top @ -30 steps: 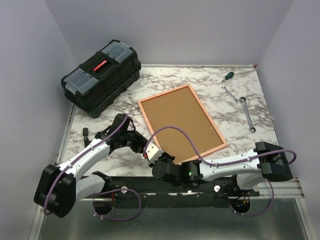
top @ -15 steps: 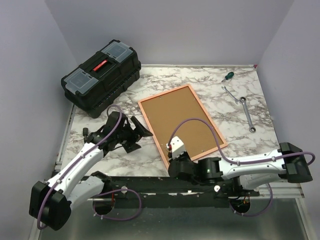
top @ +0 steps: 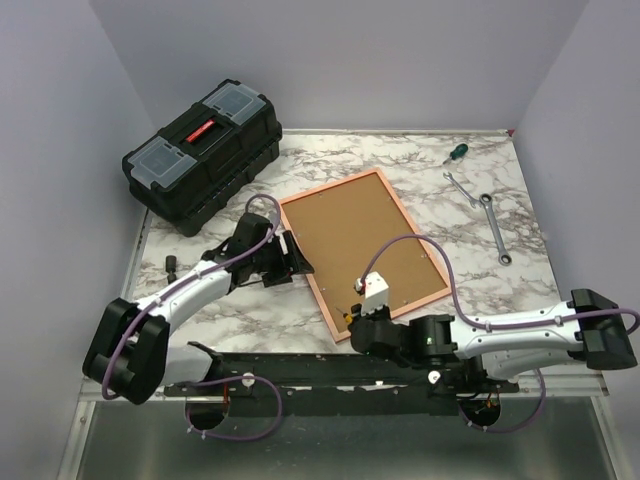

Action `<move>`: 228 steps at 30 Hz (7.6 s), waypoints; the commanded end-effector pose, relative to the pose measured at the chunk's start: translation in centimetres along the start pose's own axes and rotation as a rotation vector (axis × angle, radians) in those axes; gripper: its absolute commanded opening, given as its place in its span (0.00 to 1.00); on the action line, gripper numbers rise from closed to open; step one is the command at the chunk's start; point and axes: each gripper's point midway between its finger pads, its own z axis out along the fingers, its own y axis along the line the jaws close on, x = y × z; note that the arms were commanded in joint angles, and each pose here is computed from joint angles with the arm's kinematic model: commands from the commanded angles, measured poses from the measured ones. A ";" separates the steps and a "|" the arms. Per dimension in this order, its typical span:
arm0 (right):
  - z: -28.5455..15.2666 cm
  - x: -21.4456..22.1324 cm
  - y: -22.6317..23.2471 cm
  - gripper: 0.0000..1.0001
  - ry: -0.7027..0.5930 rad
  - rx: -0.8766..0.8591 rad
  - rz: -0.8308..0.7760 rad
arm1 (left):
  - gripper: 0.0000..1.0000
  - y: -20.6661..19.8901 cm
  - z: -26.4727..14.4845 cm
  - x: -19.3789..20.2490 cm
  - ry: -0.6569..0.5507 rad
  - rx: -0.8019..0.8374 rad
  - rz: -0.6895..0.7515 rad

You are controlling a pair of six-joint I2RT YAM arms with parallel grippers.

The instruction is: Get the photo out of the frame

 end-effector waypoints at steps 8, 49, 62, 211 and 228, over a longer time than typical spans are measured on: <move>2.0 -0.3 0.6 0.01 -0.013 -0.019 0.085 | 0.63 0.3 2.6 0.0 0.022 0.032 0.027; 4.2 -4.9 1.3 0.00 -0.134 0.091 -0.024 | 0.58 2.0 5.0 -2.2 0.038 -0.134 0.007; 6.1 -3.2 1.3 0.00 -0.113 0.110 -0.067 | 0.35 3.8 6.2 -3.1 -0.002 -0.237 0.002; 14.2 -8.3 -0.8 0.00 -0.140 0.348 0.017 | 0.43 6.0 7.8 -8.0 -0.029 -0.425 -0.005; 11.5 -13.6 2.7 0.00 -0.159 0.000 0.103 | 0.59 2.9 5.8 -9.9 -0.081 -0.360 0.062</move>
